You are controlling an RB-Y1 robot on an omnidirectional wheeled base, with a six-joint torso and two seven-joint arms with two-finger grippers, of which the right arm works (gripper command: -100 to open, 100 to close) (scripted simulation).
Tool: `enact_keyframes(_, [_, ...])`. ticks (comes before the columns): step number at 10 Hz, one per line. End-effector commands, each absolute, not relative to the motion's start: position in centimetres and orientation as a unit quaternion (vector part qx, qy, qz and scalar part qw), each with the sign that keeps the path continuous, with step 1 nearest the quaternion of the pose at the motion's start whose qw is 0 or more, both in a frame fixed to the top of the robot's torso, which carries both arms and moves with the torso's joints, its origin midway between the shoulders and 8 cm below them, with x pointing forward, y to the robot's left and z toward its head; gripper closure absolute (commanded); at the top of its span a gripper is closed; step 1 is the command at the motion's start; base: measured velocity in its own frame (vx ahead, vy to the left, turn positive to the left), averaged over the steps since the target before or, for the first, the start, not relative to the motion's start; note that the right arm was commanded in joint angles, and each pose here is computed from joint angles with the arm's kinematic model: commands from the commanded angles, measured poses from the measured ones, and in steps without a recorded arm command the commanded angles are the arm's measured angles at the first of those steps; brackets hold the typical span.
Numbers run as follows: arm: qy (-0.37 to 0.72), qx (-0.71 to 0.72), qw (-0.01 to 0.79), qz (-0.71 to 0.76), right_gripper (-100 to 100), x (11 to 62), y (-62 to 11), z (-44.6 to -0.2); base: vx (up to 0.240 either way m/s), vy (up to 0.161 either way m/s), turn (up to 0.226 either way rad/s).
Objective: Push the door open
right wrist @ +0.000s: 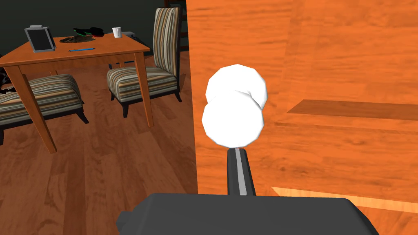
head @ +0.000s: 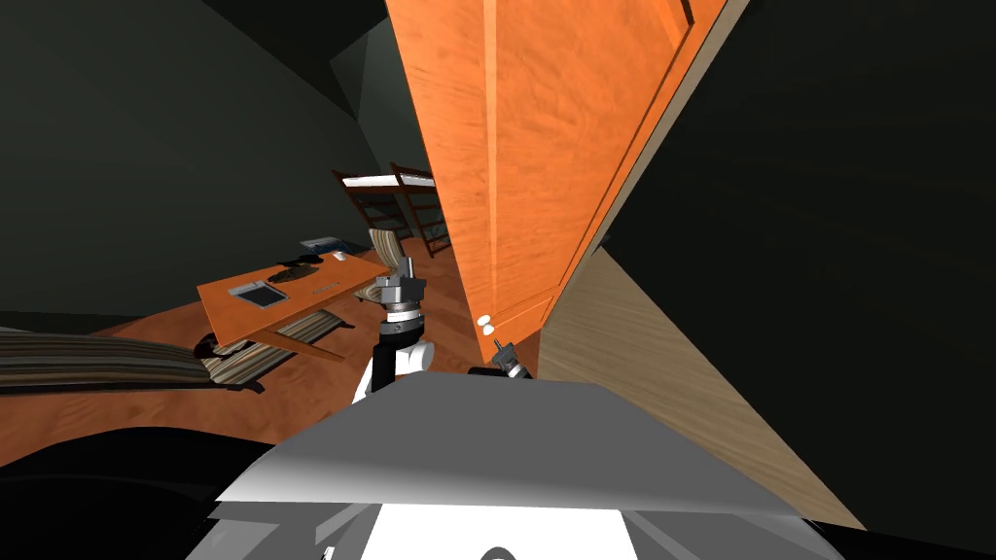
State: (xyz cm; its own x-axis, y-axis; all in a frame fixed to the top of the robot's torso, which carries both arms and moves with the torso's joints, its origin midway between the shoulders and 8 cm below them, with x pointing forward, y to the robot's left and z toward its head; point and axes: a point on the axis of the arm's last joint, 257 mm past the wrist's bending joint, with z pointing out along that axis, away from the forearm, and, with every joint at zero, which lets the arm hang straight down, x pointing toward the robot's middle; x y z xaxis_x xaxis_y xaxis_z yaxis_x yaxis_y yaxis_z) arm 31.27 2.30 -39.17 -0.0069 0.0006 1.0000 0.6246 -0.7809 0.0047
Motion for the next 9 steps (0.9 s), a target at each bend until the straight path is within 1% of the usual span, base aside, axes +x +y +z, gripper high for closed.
enact_keyframes(1, [-0.235,-0.665,0.233,-0.669,100,31.3,2.3,-39.2,-0.019,-0.016,0.0])
enact_keyframes(3, [-0.235,-0.665,0.233,-0.669,100,31.3,2.3,-39.2,-0.004,-0.003,0.0])
enact_keyframes(4, [-0.228,-0.668,0.226,-0.671,-100,31.4,1.7,-39.2,-0.065,-0.005,-0.06])
enact_keyframes(8, [-0.208,-0.675,0.208,-0.676,-100,31.6,0.2,-39.2,-0.126,0.016,-0.066])
enact_keyframes(9, [-0.211,-0.675,0.211,-0.675,-100,31.6,0.4,-39.2,-0.052,0.004,-0.011])
